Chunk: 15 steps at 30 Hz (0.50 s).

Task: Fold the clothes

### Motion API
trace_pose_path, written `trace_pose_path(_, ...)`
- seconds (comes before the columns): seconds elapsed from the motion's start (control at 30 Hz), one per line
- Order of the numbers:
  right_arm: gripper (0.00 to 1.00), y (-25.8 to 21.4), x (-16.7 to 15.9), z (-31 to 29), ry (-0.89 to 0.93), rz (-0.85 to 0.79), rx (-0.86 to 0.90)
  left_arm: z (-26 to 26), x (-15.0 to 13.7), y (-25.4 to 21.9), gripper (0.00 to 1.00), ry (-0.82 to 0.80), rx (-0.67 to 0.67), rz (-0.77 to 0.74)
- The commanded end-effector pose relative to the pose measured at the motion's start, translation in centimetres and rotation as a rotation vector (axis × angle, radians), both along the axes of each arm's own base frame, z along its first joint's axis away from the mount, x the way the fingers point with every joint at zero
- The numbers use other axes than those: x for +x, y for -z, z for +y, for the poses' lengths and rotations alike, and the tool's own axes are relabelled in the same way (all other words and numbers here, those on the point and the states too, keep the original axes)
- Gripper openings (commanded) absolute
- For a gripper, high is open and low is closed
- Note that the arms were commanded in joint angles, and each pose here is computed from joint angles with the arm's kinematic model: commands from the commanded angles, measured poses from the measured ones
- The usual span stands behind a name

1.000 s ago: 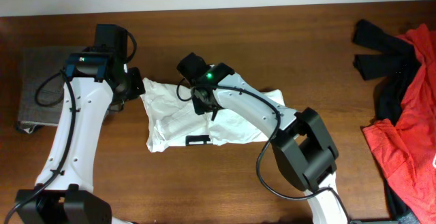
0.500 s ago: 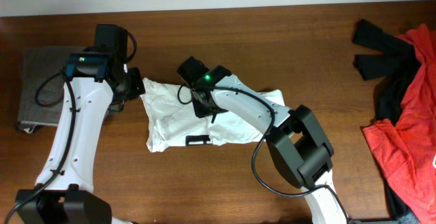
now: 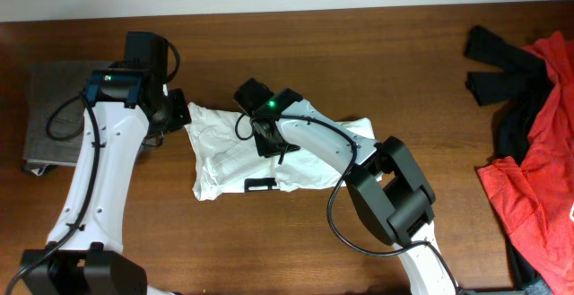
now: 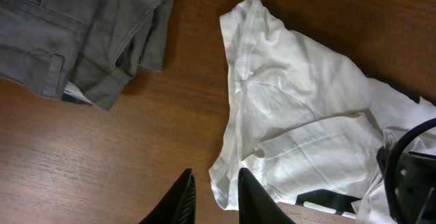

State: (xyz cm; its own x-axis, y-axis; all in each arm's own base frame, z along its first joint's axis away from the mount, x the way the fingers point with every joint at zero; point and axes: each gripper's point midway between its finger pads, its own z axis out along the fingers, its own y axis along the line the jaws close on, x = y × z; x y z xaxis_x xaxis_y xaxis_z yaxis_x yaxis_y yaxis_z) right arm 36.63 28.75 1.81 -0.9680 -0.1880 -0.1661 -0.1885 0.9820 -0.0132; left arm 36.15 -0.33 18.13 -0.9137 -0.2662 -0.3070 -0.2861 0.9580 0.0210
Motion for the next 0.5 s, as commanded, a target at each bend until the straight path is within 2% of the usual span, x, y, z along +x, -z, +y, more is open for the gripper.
trace_pose_path(0.0,0.26,0.6,-0.2,-0.5,0.013,0.005,-0.025,0.0,0.2,-0.6,0.22,-0.015,-0.012,-0.018)
trace_pose_path(0.07,0.21,0.6,-0.2,-0.5,0.013,0.006,-0.025,0.0,0.2,-0.6,0.22,-0.015,-0.012,-0.018)
trace_pose_path(0.17,0.04,0.6,-0.3,-0.6,0.013,0.011,-0.030,0.0,0.2,-0.6,0.22,-0.015,-0.012,-0.018)
trace_pose_path(0.47,0.04,-3.2,1.4,-0.2,0.021,-0.075,-0.015,0.0,0.2,-0.6,0.22,-0.015,-0.012,-0.018)
